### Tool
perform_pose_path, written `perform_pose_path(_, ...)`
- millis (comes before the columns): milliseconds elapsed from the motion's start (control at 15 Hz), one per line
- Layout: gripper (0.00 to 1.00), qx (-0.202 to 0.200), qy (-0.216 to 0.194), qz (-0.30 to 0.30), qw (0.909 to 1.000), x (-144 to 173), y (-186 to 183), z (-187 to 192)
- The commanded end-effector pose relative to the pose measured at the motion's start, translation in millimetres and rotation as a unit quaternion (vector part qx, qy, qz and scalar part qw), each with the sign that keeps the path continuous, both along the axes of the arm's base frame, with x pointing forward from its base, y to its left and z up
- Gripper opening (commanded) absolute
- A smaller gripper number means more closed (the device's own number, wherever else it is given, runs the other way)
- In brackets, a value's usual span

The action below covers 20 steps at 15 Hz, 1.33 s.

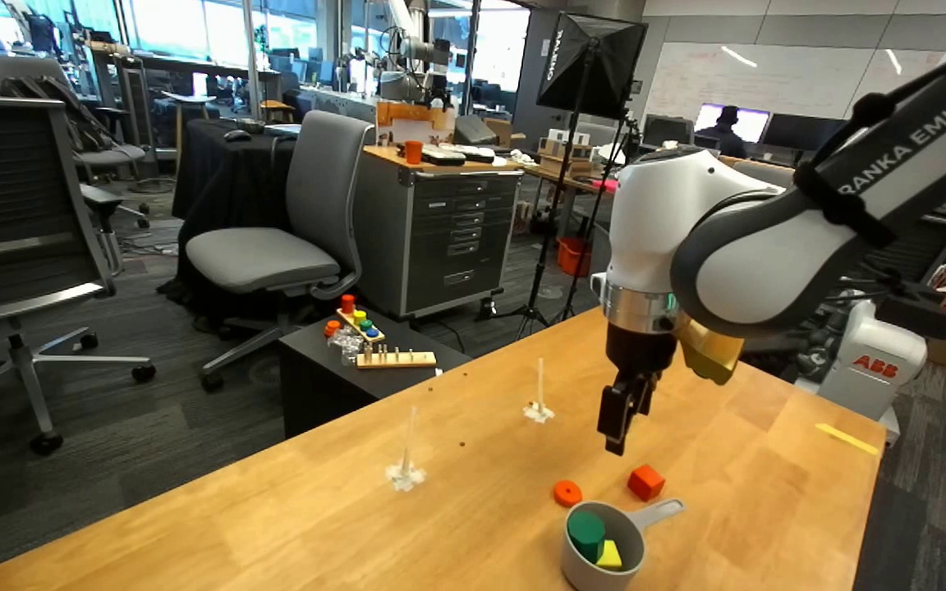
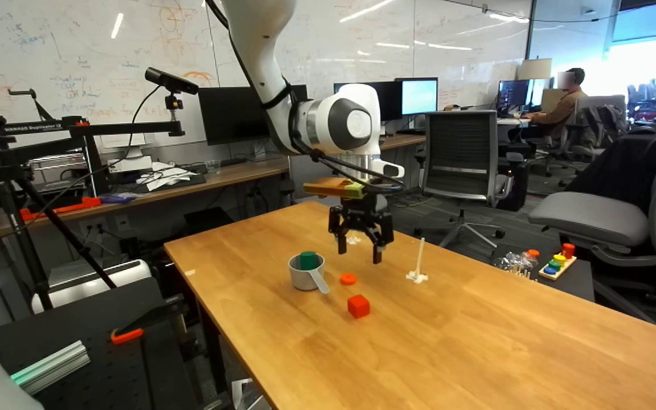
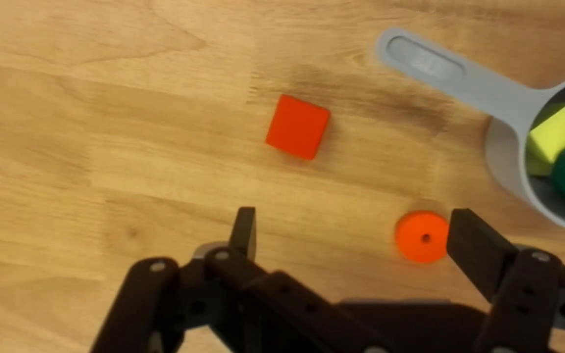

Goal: Put the three blocks in the gray cup

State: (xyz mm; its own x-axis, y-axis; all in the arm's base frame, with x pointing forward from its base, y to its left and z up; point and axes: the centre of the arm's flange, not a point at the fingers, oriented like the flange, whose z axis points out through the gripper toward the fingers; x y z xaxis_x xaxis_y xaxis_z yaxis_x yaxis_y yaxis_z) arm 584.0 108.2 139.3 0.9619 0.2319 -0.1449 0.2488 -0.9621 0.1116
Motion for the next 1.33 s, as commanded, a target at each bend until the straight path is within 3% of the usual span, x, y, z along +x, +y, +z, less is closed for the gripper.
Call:
perform_pose_path(0,1.00,0.014,-0.007,-0.097,0.9952,22.2,-30.6,7.6)
perform_pose_path(333,1.00,0.062,-0.011,-0.220,0.9734,21.1,-44.1,-6.8)
perform_pose_path(600,1.00,0.054,-0.001,-0.269,0.9615,17.8,-48.7,-36.6)
perform_pose_path(933,1.00,0.028,0.019,-0.259,0.9652,11.4,-54.0,-68.9)
perform_pose_path(1267,1.00,0.017,0.029,-0.243,0.9694,9.6,-48.2,-78.1)
